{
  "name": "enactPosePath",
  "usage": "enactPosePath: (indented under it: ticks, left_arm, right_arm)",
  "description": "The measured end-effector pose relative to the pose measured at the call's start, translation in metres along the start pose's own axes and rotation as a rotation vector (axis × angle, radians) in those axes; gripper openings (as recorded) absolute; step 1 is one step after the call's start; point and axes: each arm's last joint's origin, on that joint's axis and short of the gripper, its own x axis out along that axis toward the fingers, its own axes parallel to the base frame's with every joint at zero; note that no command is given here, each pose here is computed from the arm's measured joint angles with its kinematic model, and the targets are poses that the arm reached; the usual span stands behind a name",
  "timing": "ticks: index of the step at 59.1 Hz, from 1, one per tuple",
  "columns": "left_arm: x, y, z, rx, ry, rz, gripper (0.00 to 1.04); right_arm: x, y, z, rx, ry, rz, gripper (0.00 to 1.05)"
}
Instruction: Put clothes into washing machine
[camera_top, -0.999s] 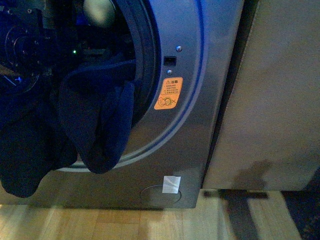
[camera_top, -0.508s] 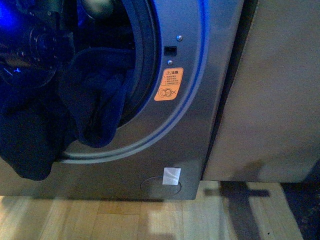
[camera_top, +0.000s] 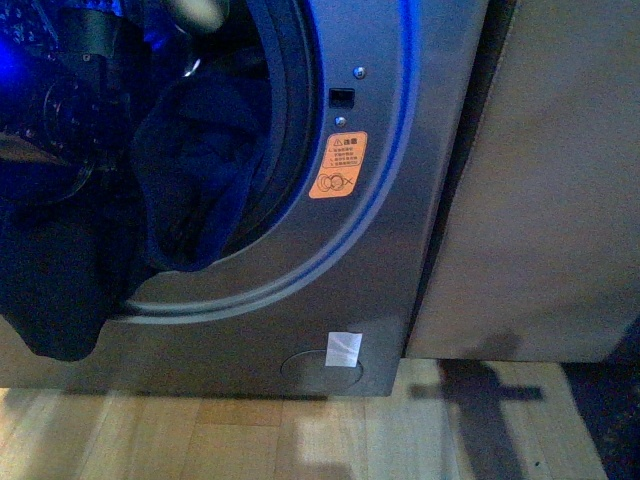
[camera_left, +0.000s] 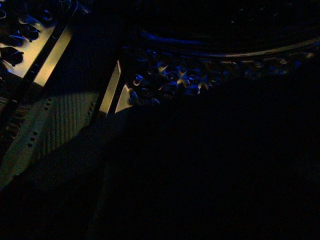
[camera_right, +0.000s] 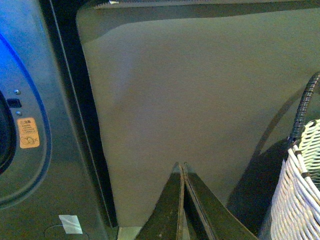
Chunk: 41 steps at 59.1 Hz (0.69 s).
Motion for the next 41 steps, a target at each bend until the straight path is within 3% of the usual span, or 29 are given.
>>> enactPosePath:
  ticks: [41]
  left_arm:
    - [-0.128,0.027,-0.019,-0.004,-0.042,-0.186,0.98]
  right_arm:
    - [0.000,0.000,0.000,0.000,0.001,0.000,0.02]
